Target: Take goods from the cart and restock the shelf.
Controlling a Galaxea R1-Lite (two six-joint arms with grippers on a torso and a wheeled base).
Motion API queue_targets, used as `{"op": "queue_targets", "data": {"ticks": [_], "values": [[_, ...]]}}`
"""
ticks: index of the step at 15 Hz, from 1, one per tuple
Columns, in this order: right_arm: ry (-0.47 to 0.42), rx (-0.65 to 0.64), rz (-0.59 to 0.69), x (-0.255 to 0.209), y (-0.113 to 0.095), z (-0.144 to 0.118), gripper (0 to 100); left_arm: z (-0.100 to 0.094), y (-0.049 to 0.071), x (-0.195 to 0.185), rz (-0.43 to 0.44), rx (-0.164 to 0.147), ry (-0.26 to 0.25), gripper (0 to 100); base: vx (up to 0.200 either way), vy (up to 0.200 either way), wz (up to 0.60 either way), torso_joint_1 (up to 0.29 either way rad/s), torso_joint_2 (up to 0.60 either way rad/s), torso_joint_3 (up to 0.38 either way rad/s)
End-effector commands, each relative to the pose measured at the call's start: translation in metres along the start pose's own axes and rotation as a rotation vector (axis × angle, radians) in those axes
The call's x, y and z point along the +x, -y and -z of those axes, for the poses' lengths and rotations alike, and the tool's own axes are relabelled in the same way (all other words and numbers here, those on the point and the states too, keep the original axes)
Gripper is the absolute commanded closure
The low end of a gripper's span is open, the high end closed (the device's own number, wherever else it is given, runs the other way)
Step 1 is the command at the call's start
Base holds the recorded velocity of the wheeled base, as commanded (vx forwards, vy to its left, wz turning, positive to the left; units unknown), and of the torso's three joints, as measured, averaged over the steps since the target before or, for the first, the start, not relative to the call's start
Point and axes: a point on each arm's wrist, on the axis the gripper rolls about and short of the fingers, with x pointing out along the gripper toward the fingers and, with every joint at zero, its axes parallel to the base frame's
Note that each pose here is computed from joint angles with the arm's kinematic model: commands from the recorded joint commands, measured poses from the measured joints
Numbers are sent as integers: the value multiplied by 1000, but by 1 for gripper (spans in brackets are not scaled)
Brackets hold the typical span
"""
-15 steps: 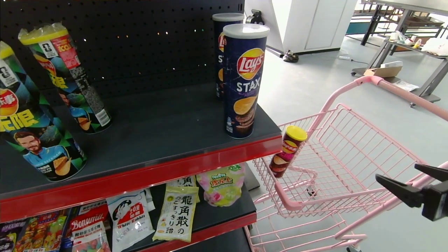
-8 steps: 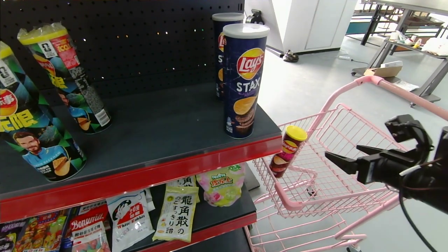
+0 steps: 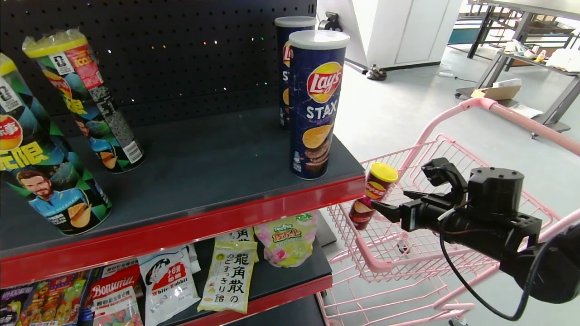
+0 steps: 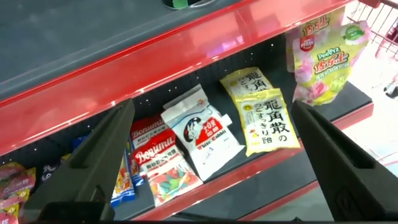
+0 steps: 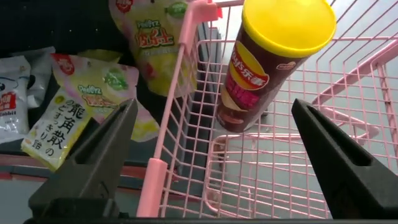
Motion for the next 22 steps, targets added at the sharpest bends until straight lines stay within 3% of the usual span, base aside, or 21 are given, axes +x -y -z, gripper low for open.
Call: {"op": "queue_targets", "data": {"ticks": [1,9,22], "values": [[-26,12,22,20,10,8,0,0,0,1,0,0,-5,0,0,0,0,0,0,0],[-21,72,55,57,41,13,0,2,0,1,4,-1,-7,0,0,0,0,0,0,0],[21,130,43,100,53,14,0,0,0,0,-8,0,-2,0,0,0,0,0,0,0]]}}
